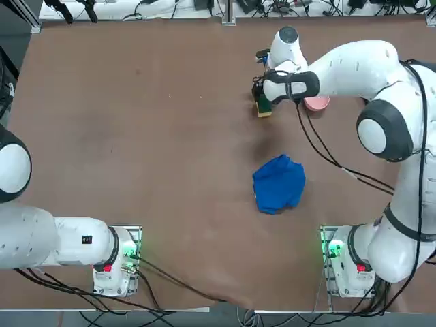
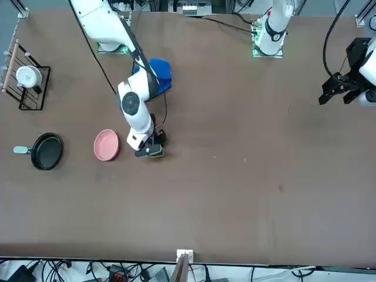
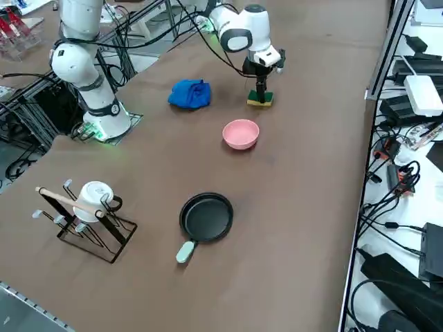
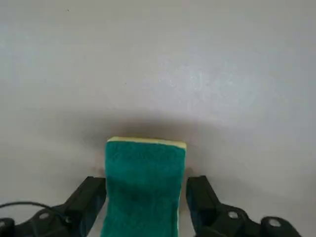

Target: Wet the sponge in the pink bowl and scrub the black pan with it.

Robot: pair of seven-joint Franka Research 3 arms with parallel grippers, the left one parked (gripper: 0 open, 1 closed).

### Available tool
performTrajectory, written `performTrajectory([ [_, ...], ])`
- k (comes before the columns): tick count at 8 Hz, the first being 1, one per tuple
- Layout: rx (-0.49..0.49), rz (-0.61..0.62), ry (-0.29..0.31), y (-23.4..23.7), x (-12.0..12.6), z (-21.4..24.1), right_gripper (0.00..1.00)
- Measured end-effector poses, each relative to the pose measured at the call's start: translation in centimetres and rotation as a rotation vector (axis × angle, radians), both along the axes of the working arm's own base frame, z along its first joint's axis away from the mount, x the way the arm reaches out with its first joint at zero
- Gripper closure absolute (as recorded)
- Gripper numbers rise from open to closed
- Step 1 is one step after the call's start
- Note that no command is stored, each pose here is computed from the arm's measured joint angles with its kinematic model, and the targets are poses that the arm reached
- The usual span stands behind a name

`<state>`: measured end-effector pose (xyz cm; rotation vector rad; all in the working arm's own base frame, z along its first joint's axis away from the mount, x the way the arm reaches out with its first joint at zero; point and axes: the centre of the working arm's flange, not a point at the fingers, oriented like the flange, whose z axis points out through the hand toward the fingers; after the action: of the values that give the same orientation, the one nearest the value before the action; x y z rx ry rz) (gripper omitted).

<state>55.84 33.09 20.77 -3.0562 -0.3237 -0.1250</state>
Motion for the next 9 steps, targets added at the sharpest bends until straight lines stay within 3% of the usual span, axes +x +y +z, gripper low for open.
performTrajectory([
  [9,-0.008,-0.023,0.021,0.2,-0.4,-1.4,0.00],
])
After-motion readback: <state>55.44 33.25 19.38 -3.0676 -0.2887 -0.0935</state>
